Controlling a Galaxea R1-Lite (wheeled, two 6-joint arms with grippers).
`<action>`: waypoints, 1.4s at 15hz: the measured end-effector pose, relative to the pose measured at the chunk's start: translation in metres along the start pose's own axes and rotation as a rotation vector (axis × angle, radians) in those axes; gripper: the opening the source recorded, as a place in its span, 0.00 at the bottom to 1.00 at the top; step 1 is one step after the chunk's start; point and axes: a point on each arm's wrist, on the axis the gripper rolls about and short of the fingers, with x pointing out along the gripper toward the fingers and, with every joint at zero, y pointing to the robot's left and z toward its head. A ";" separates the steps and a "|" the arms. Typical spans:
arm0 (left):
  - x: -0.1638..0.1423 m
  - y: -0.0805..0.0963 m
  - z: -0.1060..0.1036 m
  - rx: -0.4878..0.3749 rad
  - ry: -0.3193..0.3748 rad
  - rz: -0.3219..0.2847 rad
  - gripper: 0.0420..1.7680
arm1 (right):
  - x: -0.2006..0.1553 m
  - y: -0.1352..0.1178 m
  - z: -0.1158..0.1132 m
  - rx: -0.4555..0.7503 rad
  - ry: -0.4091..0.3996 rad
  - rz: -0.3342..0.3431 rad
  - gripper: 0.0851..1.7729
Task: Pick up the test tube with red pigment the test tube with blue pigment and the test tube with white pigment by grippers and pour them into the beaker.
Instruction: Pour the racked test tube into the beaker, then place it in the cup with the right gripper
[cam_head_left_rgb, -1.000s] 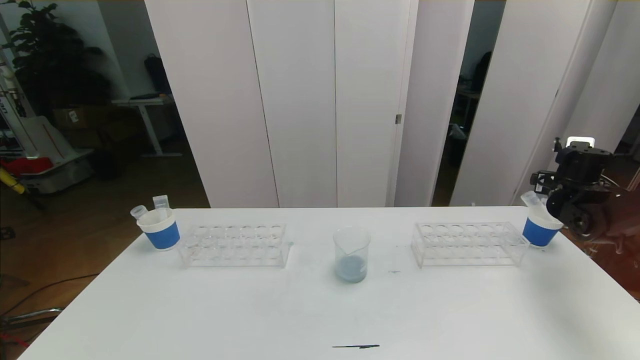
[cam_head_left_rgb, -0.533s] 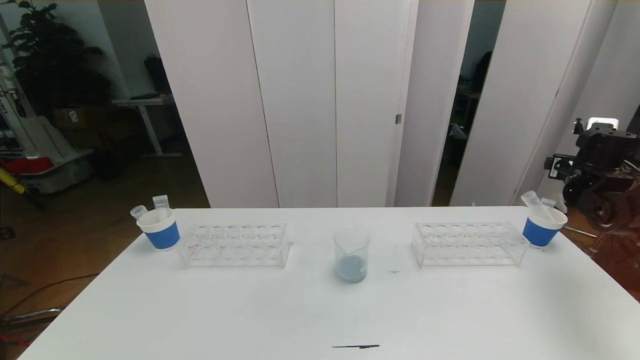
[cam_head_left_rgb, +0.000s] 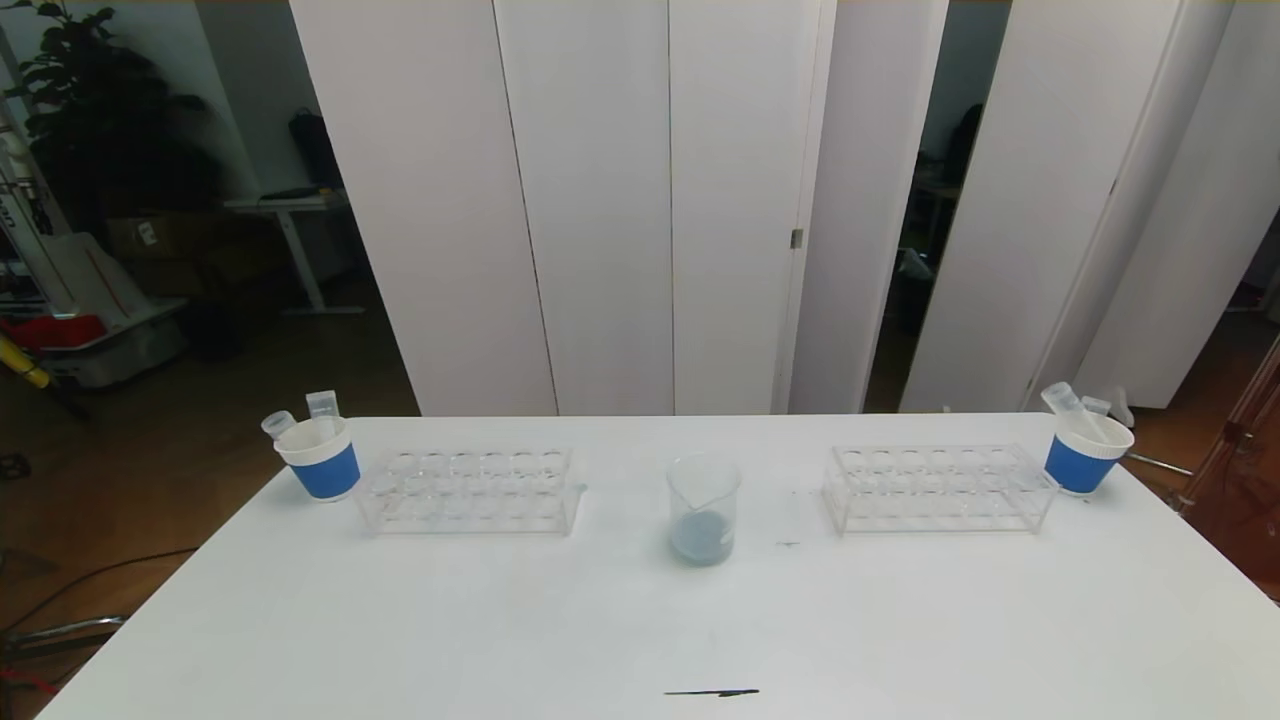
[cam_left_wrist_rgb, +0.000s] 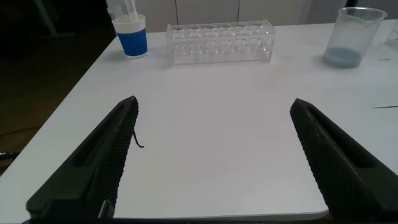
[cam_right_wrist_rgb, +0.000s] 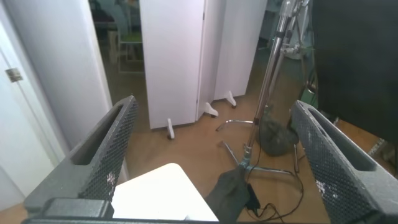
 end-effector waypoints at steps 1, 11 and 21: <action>0.000 0.000 0.000 0.000 0.000 0.000 0.99 | -0.027 -0.012 0.018 0.003 0.000 0.045 0.99; 0.000 0.000 0.000 0.000 0.000 0.000 0.99 | -0.321 -0.158 0.035 0.041 -0.057 0.295 0.99; 0.000 0.000 0.000 0.000 0.000 0.000 0.99 | -0.329 -0.149 -0.162 -0.028 0.084 0.382 0.99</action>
